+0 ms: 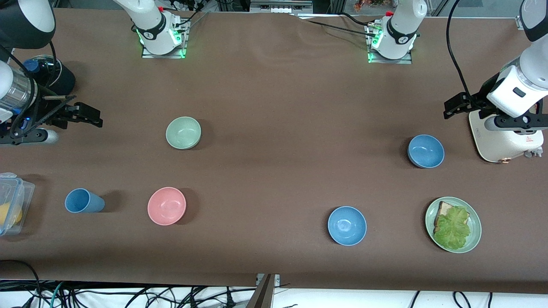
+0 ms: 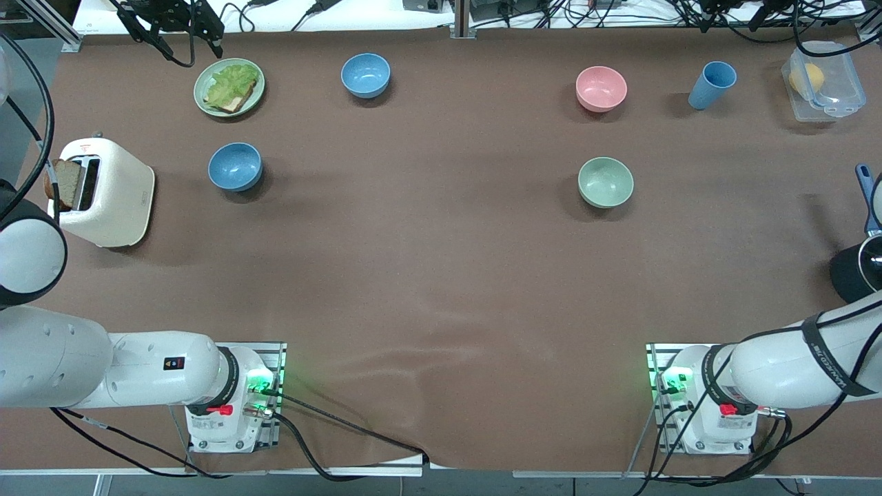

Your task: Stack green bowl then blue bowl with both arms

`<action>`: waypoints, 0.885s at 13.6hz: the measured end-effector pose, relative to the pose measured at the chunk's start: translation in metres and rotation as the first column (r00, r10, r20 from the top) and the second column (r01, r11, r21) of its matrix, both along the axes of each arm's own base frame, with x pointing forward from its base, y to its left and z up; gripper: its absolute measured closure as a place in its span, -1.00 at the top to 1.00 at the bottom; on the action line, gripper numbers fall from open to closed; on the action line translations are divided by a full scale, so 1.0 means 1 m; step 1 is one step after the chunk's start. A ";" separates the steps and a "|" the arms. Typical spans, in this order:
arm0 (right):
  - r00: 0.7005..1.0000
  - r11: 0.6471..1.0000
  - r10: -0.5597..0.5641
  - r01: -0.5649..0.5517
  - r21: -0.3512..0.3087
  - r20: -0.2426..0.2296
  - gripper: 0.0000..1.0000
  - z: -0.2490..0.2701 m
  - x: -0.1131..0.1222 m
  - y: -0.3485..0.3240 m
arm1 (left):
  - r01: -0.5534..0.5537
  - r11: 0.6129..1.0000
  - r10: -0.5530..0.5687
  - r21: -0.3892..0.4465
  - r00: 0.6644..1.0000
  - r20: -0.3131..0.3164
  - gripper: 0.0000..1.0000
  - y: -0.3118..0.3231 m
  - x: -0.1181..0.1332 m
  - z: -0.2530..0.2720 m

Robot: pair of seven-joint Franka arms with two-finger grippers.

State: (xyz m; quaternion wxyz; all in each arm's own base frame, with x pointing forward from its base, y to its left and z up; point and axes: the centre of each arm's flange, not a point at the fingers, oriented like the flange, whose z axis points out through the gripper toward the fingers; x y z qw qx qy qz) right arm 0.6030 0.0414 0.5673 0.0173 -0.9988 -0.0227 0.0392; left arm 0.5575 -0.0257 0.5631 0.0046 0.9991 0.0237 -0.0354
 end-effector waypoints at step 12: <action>1.000 1.000 -0.001 0.001 0.000 0.006 1.00 -0.006 0.001 0.000 | -0.001 1.000 0.001 0.000 1.000 0.000 1.00 0.001 0.000 0.000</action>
